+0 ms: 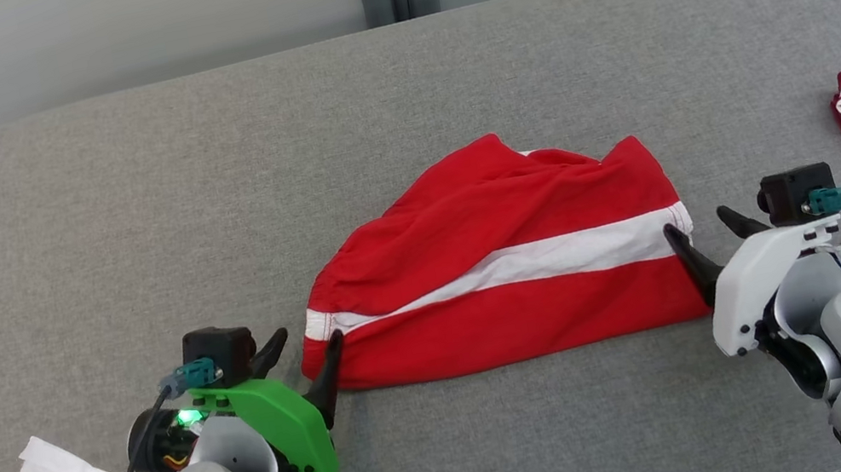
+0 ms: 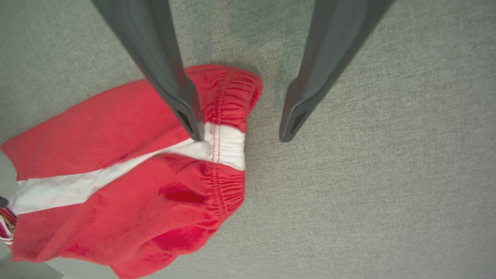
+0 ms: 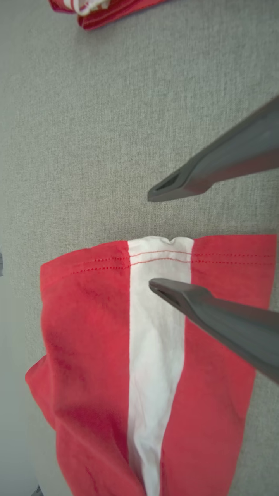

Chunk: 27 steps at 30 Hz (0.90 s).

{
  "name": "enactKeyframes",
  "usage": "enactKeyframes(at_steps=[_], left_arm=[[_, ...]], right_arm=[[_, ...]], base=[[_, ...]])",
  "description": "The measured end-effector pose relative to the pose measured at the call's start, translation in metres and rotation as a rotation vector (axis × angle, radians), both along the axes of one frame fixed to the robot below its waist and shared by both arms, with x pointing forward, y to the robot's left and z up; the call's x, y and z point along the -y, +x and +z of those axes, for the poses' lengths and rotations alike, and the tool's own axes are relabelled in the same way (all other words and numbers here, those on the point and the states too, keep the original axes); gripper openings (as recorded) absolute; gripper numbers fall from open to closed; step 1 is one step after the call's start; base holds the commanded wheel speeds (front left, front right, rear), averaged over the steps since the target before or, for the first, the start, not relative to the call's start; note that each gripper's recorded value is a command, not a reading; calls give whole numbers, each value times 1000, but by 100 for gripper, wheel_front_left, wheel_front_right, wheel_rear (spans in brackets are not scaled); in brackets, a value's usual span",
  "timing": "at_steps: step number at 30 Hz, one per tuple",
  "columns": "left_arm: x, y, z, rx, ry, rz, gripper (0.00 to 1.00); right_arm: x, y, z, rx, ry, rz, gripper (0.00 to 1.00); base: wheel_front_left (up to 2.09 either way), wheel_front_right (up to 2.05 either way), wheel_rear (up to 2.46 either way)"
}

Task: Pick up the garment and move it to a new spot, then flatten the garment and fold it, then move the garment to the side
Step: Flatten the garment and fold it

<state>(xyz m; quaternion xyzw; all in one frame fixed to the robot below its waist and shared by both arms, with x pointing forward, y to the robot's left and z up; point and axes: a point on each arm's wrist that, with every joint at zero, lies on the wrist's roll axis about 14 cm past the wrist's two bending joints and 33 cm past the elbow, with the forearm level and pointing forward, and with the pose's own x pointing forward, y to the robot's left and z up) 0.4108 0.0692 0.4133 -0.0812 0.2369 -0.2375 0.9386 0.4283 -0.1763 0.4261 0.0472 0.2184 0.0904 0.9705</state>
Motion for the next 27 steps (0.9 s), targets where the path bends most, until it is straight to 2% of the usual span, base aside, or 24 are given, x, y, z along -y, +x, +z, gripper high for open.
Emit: enactKeyframes(at_steps=[9,24,25,27], left_arm=[[-2,1,-10,-30,18,-7,100],[4,5,-5,-2,10,-28,100],[5,6,-4,1,4,-29,90],[6,6,-4,-3,-1,-32,60]], right_arm=[[-27,0,-9,-18,29,88,100],[-28,3,-12,-5,15,116,100],[-30,3,-12,-3,18,118,100],[-31,4,-11,5,20,121,100]], base=[[0,0,0],[0,0,0],[0,0,0],[0,0,0]])
